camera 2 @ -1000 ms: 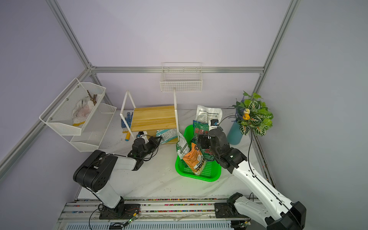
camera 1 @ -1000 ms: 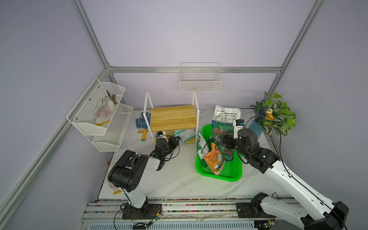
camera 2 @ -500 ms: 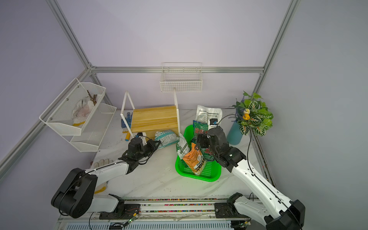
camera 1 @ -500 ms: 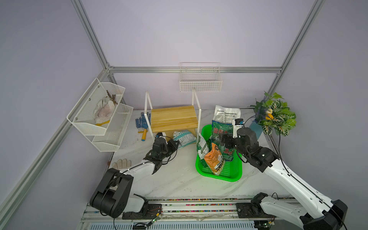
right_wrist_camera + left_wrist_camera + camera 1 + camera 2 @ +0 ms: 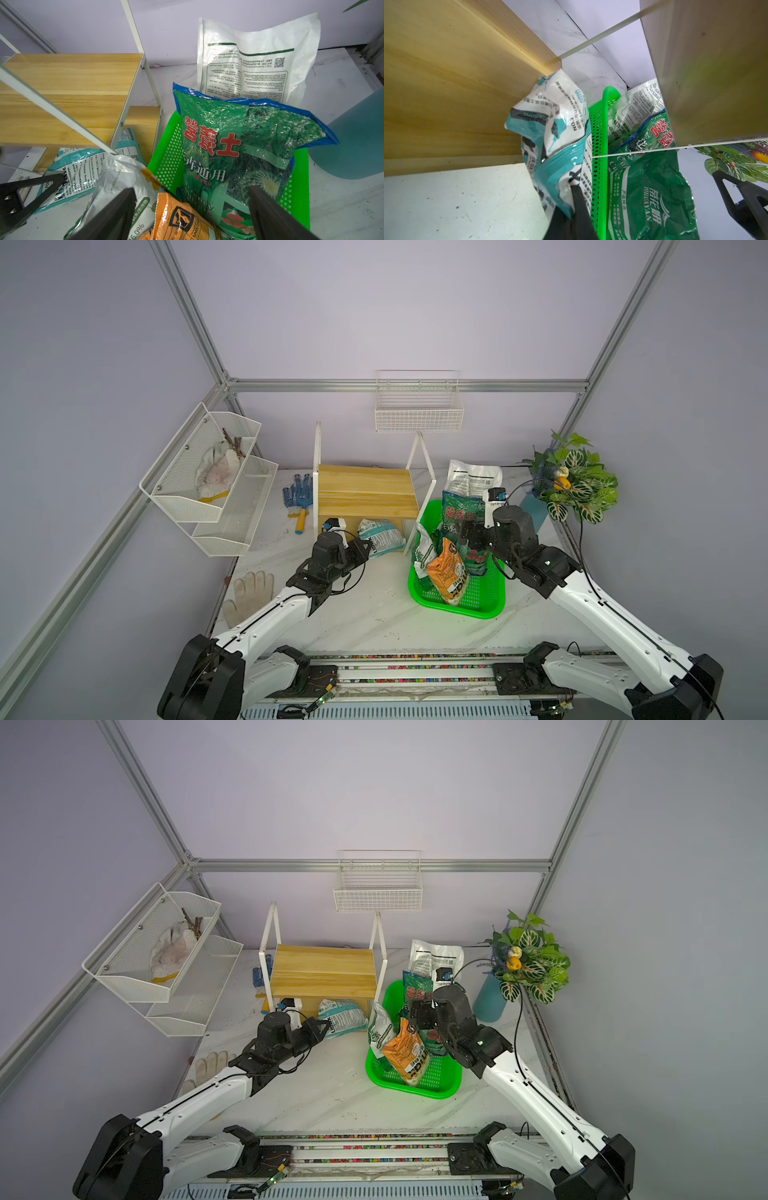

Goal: Take down the fertilizer bag from the shelf
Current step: Pick up the fertilizer bag from the shelf.

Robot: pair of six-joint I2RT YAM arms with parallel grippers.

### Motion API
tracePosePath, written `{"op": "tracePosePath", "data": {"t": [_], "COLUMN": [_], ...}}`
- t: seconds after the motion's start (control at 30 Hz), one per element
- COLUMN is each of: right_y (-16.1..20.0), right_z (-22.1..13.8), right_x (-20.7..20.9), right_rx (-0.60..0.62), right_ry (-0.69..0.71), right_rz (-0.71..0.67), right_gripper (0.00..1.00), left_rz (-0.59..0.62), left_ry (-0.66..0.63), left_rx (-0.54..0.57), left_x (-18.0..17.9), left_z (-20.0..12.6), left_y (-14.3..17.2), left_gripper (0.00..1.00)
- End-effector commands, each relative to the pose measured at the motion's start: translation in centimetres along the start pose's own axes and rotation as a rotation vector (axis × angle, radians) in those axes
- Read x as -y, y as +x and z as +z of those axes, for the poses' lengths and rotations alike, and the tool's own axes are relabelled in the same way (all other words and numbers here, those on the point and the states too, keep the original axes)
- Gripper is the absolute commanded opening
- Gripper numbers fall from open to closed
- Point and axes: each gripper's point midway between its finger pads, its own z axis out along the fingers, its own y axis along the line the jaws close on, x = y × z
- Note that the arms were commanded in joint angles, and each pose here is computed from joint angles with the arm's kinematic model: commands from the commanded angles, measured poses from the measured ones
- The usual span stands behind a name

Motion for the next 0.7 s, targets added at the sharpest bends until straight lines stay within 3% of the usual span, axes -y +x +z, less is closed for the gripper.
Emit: {"op": "tracePosePath", "data": {"t": [0.0,0.4,0.67], "right_y": [-1.7,-1.7,-1.6], "right_z": [-1.0,-1.4,-1.4], "right_x": [-0.3,0.0,0.2], "right_rx": [0.041,0.045,0.043], "right_ry": [-0.015,0.002,0.009], "right_rz": [0.024,0.016,0.012], "right_gripper": [0.89,0.89,0.89], "left_rz": [0.118,0.106,0.087], "left_ry": [0.100,0.081,0.069], "left_rx": [0.160,0.165,0.162], "left_x": [2.0,0.4,-0.4], "left_z": [-0.5,2.6,2.8], "left_y": [-2.7,-3.1,-3.3], "left_gripper": [0.00,0.00,0.00]}}
